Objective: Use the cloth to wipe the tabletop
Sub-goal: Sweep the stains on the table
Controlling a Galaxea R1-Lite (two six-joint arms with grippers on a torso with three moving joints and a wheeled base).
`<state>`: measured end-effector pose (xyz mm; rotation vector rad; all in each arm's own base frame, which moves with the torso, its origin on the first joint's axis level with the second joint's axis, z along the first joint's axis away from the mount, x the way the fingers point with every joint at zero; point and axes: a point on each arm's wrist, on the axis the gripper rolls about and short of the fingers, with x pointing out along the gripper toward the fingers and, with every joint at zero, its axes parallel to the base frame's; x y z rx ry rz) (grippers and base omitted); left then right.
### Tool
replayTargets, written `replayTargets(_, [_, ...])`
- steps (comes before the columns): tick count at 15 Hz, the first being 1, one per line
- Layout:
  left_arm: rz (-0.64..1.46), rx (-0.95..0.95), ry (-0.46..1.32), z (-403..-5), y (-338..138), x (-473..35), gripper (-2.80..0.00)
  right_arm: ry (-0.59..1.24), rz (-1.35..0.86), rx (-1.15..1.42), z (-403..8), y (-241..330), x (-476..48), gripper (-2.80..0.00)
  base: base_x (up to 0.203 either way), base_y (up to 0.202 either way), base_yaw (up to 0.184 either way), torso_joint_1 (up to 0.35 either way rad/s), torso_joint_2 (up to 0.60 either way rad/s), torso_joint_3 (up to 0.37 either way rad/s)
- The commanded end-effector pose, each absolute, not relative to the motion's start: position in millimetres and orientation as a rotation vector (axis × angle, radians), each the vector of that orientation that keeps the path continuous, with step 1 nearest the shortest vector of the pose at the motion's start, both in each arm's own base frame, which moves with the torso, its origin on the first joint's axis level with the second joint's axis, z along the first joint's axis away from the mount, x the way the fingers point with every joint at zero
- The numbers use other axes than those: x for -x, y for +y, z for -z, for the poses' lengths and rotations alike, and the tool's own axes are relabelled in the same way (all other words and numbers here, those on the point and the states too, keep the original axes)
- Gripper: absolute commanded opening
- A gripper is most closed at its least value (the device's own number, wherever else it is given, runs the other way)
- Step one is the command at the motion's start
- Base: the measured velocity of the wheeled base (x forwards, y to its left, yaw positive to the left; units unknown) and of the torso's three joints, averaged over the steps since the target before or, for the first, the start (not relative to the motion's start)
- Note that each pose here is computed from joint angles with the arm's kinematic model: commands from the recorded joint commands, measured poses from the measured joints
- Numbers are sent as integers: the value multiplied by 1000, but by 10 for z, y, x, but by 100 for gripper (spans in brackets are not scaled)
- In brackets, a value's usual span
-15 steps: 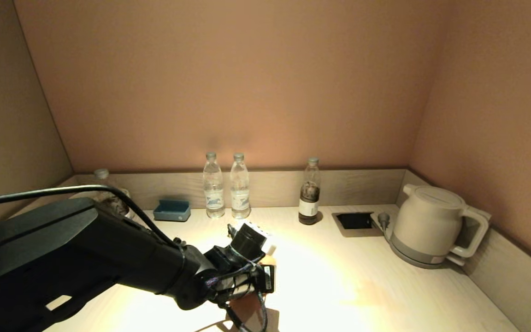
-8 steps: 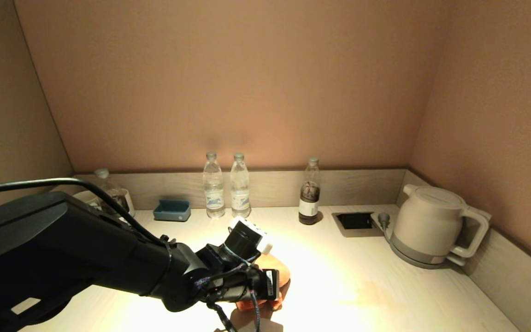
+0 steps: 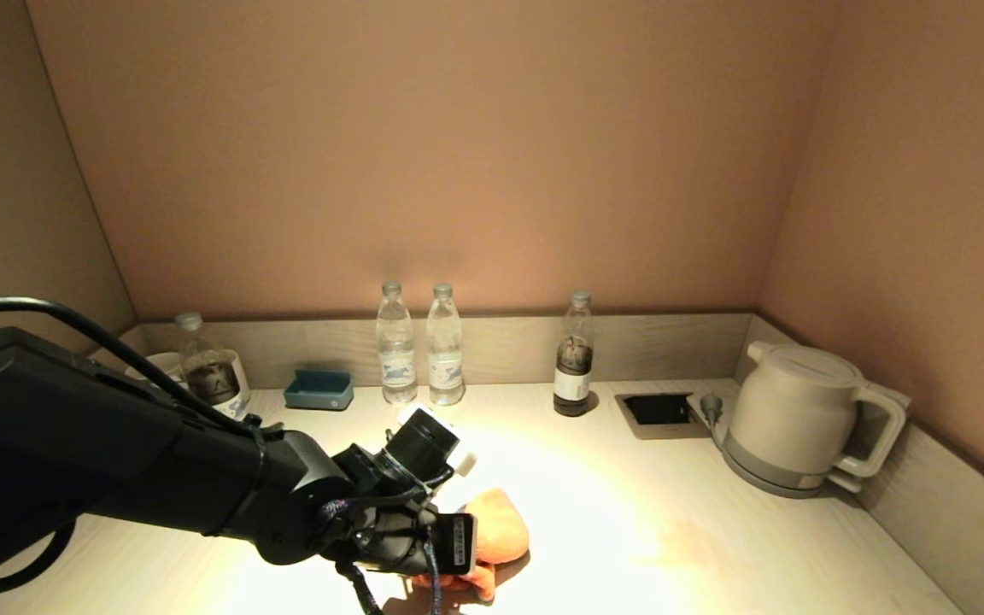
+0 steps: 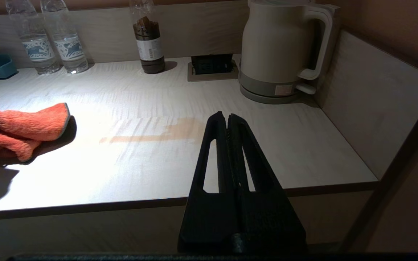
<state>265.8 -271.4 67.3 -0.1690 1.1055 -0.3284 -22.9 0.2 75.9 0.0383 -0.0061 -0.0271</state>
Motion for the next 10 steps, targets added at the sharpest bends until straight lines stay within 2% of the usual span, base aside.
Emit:
replayTargets(1, [251, 208, 1077, -780, -2548, -2768, -280, -5, 28, -38, -760, 2, 228, -280, 0, 0, 0, 0, 0, 0])
replayTargets(6, [-55, 249, 999, -633, -2063, -3270, -280, -5, 28, -38, -760, 2, 228, -280, 0, 0, 0, 0, 0, 0])
replayTargets(10, [-126, 226, 1040, -564, -2000, -3358, -280, -5, 28, -38, -760, 2, 228, -280, 0, 0, 0, 0, 0, 0])
